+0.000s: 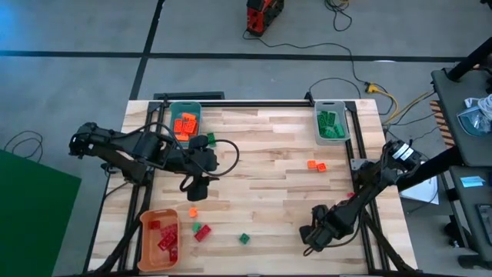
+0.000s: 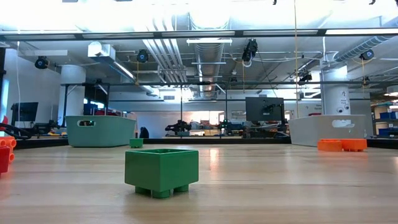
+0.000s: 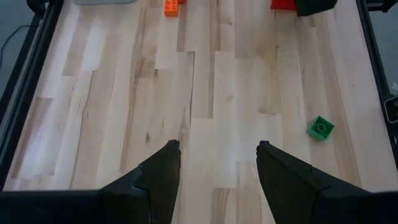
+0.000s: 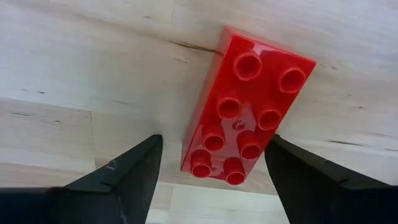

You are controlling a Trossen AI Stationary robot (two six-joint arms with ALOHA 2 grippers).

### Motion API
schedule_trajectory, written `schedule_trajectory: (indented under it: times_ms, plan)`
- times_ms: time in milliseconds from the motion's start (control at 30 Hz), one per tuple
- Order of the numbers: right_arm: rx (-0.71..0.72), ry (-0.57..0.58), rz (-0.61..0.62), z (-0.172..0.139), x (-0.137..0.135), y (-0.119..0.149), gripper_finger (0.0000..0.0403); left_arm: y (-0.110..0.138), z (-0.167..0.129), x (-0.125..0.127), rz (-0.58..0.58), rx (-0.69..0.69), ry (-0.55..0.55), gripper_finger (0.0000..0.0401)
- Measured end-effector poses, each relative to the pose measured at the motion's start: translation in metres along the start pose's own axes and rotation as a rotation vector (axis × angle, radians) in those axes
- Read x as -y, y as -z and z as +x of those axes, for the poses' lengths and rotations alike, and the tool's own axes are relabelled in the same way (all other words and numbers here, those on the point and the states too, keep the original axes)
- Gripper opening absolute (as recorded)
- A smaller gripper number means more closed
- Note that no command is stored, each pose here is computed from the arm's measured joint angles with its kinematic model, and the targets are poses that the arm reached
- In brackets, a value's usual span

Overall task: Sort blocks
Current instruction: Put the right red game piece into the orange bin

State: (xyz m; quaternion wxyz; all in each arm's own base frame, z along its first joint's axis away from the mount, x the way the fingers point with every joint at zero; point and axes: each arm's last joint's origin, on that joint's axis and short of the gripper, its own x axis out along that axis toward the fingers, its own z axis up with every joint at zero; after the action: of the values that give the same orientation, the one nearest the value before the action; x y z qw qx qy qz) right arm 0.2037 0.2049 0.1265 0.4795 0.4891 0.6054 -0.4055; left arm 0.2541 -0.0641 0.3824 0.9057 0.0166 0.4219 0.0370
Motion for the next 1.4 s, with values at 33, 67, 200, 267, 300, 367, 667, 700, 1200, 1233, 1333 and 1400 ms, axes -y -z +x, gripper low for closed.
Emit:
schedule_trajectory:
  times_ms: [33, 67, 200, 267, 300, 367, 667, 700, 1200, 1233, 1333, 1400]
  plan:
    - [0.001, -0.001, -0.001, 0.000, 0.000, 0.000, 0.0267, 0.000, 0.000, 0.000, -0.001, 0.002, 0.000, 0.0187]
    - [0.002, -0.004, -0.001, -0.001, 0.000, 0.000, 0.0260, 0.000, 0.000, 0.000, -0.001, 0.003, 0.000, 0.0187]
    - [0.010, 0.001, 0.000, -0.004, 0.002, -0.001, 0.0217, 0.000, 0.001, 0.000, -0.002, 0.007, 0.001, 0.0187]
    - [0.012, 0.005, -0.001, -0.005, 0.003, -0.001, 0.0189, -0.001, 0.001, 0.000, 0.001, 0.007, 0.001, 0.0187]
    - [0.012, 0.004, -0.003, -0.006, 0.003, -0.001, 0.0173, -0.001, 0.001, 0.000, 0.005, 0.007, 0.001, 0.0187]
    - [0.013, 0.007, -0.019, -0.006, 0.004, -0.001, 0.0143, -0.001, 0.001, 0.000, 0.015, 0.009, 0.001, 0.0187]
    - [0.026, -0.006, -0.181, -0.017, 0.008, -0.004, 0.0135, -0.006, 0.003, 0.000, 0.069, 0.051, 0.002, 0.0187]
    - [0.033, -0.028, -0.212, -0.023, 0.009, -0.005, 0.0135, -0.007, 0.004, 0.000, 0.078, 0.062, 0.002, 0.0187]
    - [0.170, -0.635, -0.473, -0.152, 0.002, -0.084, 0.0135, -0.029, 0.002, -0.002, 0.144, 0.270, 0.009, 0.0187]
    - [0.183, -0.696, -0.508, -0.159, -0.001, -0.090, 0.0135, -0.030, 0.002, -0.001, 0.141, 0.282, 0.011, 0.0187]
    - [0.216, -0.909, -0.621, -0.181, -0.013, -0.105, 0.0135, -0.034, 0.001, 0.000, 0.136, 0.321, 0.054, 0.0187]
    - [0.225, -1.049, -0.698, -0.194, -0.020, -0.112, 0.0135, -0.037, 0.002, 0.001, 0.134, 0.343, 0.088, 0.0187]
